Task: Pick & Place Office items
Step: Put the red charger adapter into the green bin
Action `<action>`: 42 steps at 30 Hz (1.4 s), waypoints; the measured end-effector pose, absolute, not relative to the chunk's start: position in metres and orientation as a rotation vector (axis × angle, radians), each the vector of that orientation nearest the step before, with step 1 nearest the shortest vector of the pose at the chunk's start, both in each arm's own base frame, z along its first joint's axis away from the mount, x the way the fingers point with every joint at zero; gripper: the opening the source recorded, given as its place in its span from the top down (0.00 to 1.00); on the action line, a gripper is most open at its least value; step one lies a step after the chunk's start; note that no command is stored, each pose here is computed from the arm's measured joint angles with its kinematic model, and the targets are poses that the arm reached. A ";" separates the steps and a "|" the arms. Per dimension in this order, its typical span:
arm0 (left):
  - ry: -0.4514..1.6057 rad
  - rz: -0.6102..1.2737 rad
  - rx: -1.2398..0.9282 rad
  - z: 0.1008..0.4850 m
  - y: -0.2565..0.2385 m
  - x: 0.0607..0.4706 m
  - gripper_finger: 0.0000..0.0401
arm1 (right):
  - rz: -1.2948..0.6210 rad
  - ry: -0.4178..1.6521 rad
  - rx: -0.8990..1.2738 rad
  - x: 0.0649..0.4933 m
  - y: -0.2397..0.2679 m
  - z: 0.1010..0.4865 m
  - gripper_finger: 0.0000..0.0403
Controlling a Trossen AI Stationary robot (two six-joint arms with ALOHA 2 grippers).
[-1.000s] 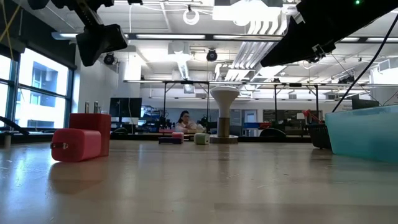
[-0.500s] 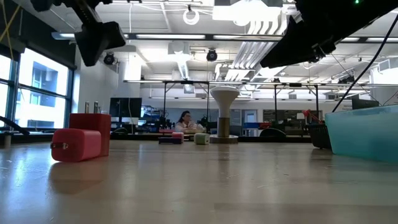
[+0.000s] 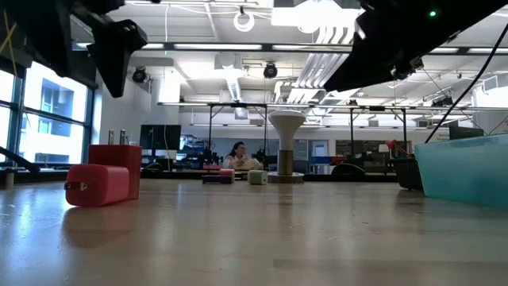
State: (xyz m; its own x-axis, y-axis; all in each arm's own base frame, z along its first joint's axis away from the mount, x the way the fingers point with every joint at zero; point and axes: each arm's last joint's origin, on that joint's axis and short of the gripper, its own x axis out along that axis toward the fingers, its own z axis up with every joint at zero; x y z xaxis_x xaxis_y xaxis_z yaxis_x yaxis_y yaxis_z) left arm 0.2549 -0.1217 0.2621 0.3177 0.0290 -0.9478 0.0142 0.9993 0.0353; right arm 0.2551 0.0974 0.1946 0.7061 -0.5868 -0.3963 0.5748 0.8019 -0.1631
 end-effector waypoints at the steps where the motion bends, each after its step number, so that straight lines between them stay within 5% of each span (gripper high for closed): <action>1: 1.266 0.036 0.072 0.261 -0.121 0.252 0.10 | -0.653 0.450 -0.028 0.256 0.095 0.195 0.47; 42: 1.257 -0.054 0.085 0.186 -0.113 0.258 0.10 | -0.534 0.536 0.065 0.260 0.091 0.192 0.47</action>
State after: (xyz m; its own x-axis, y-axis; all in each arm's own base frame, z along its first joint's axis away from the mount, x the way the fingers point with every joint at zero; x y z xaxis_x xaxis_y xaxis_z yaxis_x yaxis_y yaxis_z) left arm 0.2579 -0.1129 0.1861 0.3080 0.0061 -0.9514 0.0876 0.9956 0.0348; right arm 0.2602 0.0910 0.1916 0.7272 -0.4677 -0.5024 0.5009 0.8620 -0.0773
